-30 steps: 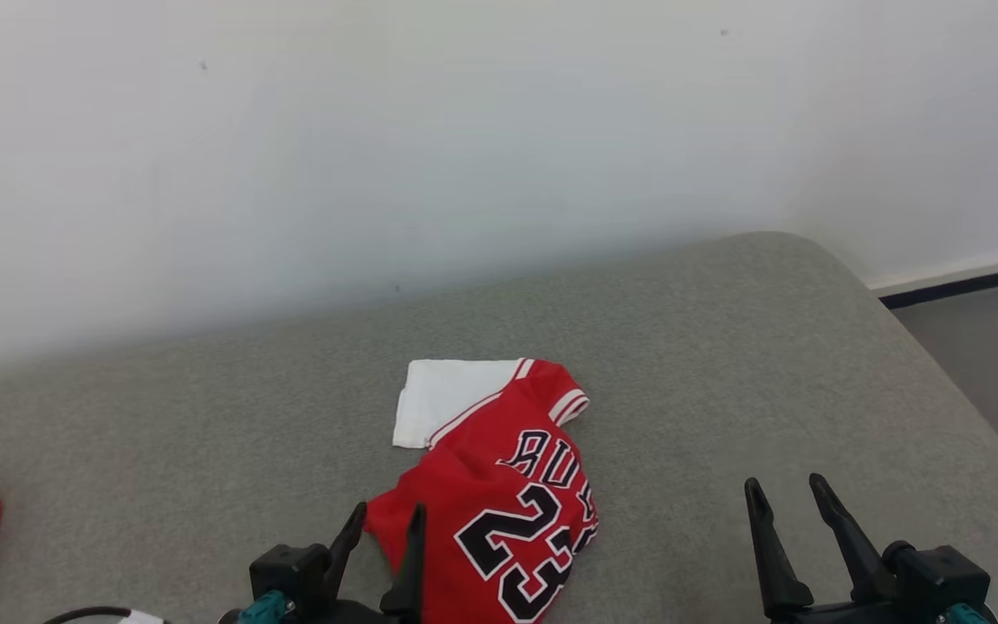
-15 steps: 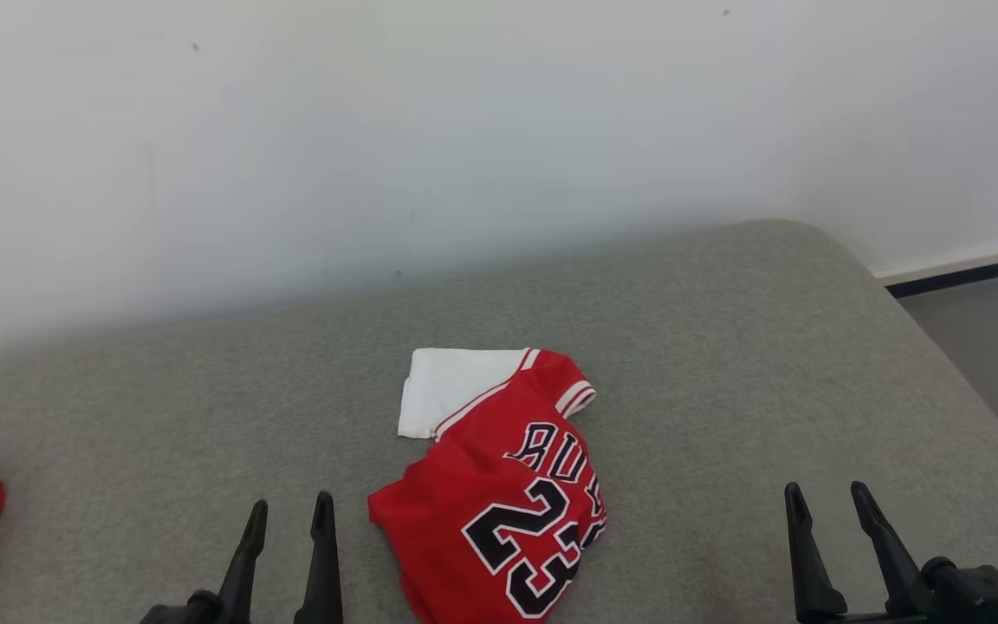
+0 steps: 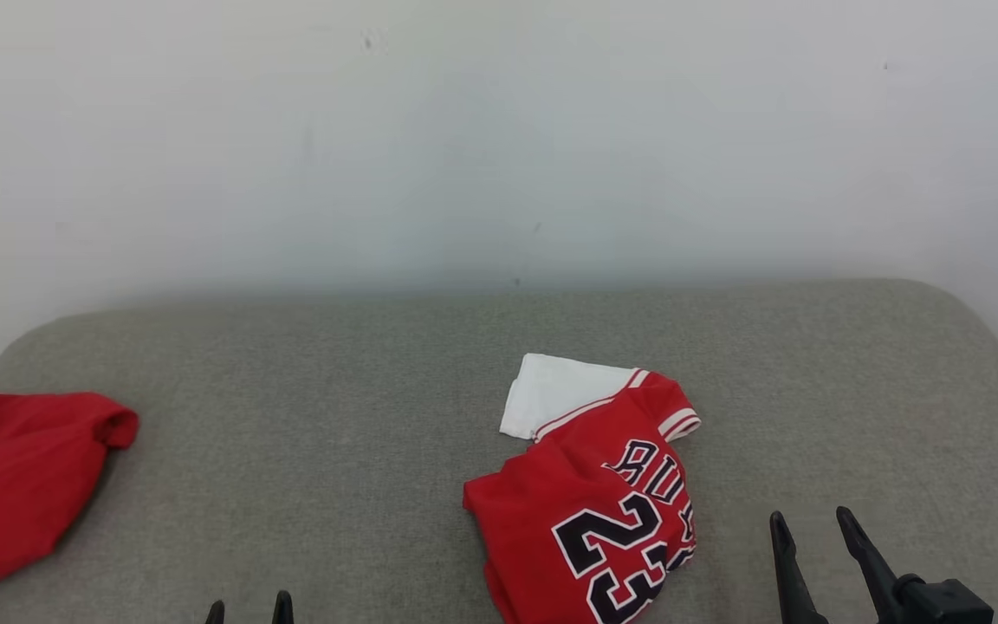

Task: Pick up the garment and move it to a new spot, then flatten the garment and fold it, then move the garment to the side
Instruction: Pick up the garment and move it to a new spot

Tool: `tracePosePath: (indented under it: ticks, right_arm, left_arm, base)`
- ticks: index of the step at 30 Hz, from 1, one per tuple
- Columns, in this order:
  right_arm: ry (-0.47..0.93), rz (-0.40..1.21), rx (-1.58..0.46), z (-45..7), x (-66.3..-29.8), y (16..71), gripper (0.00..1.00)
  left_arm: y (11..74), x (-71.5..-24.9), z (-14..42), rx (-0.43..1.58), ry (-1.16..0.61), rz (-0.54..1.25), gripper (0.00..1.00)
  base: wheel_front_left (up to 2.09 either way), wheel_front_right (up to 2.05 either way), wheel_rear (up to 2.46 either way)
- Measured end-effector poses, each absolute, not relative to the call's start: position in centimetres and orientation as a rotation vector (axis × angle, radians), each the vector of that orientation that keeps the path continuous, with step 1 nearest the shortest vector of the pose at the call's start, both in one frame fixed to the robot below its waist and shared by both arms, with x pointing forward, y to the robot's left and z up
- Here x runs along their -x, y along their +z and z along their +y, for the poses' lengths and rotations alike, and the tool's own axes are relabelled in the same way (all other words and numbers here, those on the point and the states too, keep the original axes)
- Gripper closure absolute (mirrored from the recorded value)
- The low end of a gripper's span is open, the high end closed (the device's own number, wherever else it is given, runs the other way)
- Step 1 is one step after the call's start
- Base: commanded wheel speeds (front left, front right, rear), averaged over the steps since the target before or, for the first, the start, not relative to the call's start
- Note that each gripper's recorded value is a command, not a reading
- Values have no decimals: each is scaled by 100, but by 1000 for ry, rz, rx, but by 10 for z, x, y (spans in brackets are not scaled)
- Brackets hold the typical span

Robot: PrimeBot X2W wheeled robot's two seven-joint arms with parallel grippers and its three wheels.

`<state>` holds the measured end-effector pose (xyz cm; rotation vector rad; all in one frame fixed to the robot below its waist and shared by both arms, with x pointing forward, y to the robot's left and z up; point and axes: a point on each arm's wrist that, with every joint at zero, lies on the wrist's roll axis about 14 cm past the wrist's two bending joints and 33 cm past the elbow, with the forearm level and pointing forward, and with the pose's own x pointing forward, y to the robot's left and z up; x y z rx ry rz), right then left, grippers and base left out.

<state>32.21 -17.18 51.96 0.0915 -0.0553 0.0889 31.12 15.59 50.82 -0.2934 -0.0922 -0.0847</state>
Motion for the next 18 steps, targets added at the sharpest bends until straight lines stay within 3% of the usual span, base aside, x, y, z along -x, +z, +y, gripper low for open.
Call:
tracePosePath:
  ticks: [18]
  right_arm:
    - [127, -6, -95, -160, -329, 508, 0]
  left_arm:
    - [499, -300, 169, 275, -65, -75, 0]
  base:
    - [0, 0, 0]
